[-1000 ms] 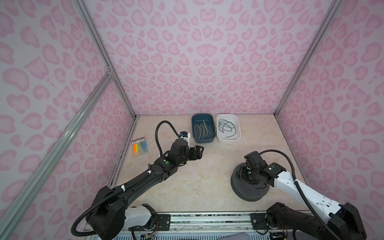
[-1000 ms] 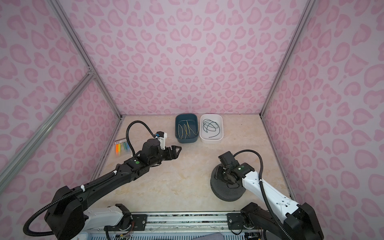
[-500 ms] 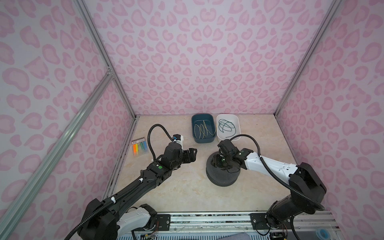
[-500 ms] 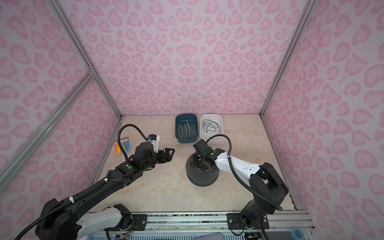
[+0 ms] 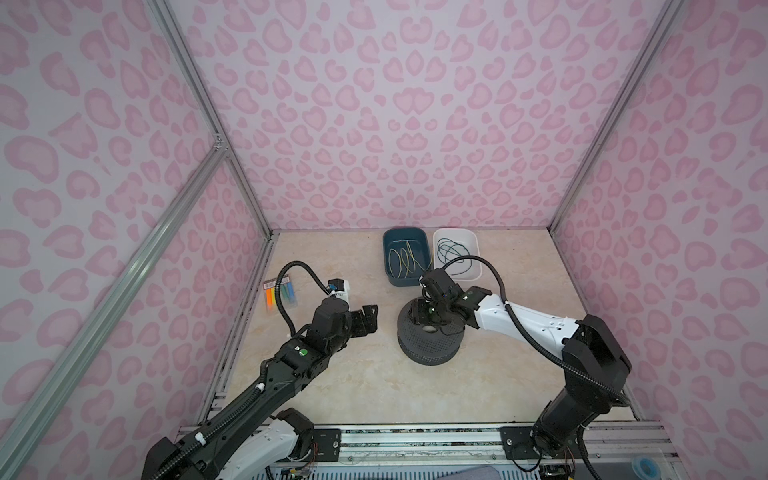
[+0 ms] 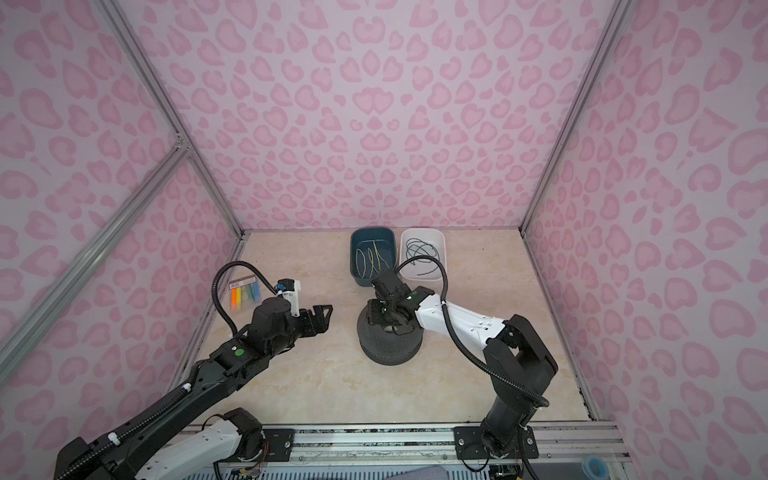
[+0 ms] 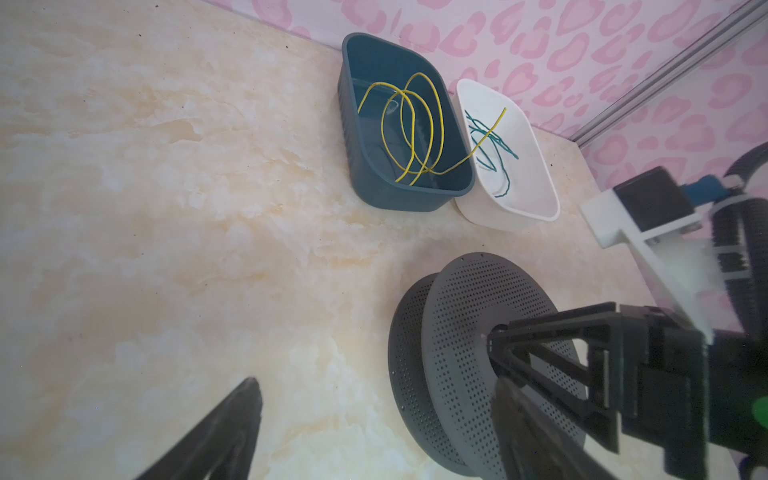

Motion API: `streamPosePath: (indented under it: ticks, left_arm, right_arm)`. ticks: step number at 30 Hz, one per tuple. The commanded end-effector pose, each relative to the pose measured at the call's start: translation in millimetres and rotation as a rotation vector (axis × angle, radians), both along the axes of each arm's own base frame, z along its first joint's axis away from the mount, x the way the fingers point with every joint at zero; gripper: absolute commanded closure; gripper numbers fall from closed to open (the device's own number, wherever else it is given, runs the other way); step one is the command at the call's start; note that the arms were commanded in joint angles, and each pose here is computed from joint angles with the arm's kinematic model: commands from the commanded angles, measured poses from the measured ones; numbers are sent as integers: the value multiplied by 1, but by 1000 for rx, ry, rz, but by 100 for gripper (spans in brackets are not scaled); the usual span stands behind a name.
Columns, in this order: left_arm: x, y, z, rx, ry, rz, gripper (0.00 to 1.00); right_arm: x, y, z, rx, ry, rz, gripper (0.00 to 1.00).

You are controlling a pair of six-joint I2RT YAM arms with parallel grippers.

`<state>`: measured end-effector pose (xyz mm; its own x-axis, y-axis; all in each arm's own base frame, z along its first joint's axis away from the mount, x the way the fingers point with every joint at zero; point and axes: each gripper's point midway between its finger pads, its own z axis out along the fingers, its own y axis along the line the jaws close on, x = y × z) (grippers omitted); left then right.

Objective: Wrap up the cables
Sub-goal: 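Drag the grey spool toward the left gripper with the right gripper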

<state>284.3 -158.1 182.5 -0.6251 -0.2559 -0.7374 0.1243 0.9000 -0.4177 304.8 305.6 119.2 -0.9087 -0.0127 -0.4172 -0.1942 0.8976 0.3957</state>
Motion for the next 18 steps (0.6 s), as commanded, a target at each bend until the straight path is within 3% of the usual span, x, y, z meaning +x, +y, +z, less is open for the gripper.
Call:
streamPosePath:
  ticks: [1,10,18]
  left_arm:
    - [3,-2,5,4,-1,-3,12]
    - [-5,8,41,-12,-66,13,13]
    - [-22,31,67,-139,-163,110,13]
  right_arm:
    - [-4,-5,14,-28,-35,46,42]
    - [1,-55,79,-155,-273,-6,40]
    - [6,-77,121,-66,-470,-88,40]
